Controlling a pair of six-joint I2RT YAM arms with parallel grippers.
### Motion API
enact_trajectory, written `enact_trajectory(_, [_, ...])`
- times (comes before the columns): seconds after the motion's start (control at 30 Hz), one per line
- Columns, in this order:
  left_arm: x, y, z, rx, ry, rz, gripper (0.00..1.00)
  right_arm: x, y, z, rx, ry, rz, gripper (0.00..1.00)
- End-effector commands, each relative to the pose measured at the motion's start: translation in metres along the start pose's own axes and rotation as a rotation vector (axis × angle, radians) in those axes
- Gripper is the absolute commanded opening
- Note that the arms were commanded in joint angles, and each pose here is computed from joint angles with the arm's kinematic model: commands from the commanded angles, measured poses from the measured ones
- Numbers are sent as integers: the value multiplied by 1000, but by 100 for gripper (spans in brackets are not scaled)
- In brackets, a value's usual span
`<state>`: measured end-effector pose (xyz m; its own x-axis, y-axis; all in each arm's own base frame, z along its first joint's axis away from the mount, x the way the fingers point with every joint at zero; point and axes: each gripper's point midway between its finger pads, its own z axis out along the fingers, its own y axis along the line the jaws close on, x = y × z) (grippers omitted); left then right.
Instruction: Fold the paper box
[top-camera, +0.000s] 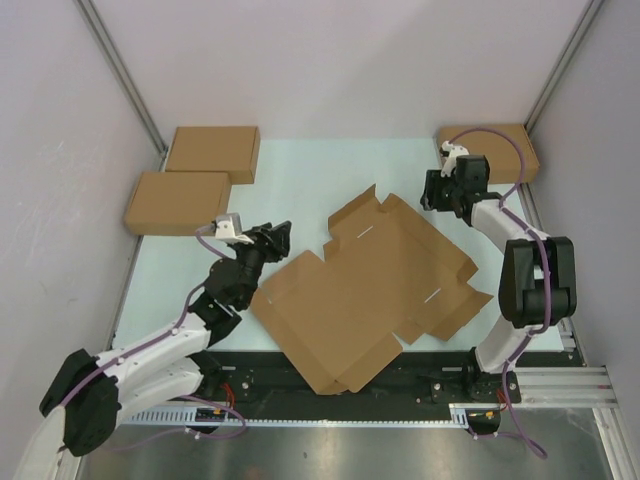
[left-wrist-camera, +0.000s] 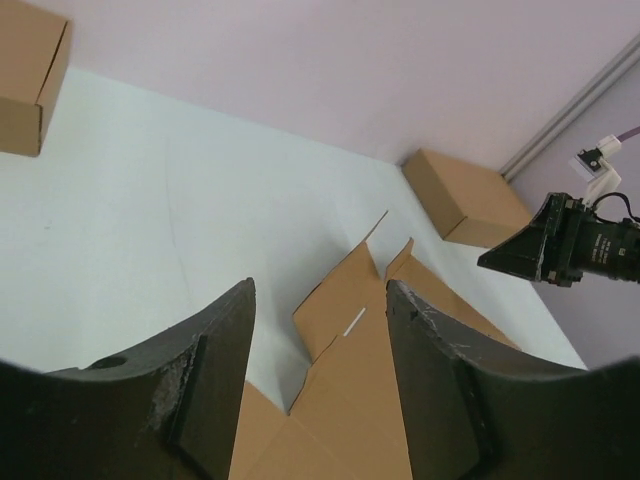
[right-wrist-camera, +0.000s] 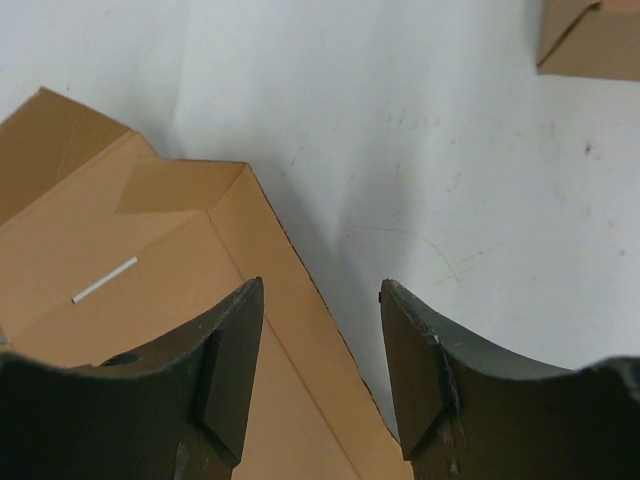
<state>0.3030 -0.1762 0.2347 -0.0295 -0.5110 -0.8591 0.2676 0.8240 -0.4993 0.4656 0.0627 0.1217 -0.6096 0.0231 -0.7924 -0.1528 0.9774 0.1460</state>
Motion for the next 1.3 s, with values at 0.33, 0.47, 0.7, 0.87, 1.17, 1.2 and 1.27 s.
enact_trajectory(0.33, [-8,-4,-5,-9,38,20,66,33,-6,42,-85,105,-52,59])
enact_trajectory(0.47, [-6,-3,-4,-13,39,29,67,45,-12,50,-80,134,-46,58])
enact_trajectory(0.7, [-3,-8,-3,12,47,17,66,53,3,51,-171,167,-35,49])
enact_trajectory(0.87, [-3,-8,-6,21,42,0,66,58,15,46,-240,201,-29,44])
enact_trajectory(1.17, [-3,-12,-7,45,36,-23,66,77,31,40,-336,273,-4,41])
enact_trajectory(1.2, [-2,-12,-8,46,36,-23,66,78,32,40,-335,278,-7,38])
enact_trajectory(1.27, [-3,-11,-8,46,34,-25,66,80,35,40,-335,285,-11,35])
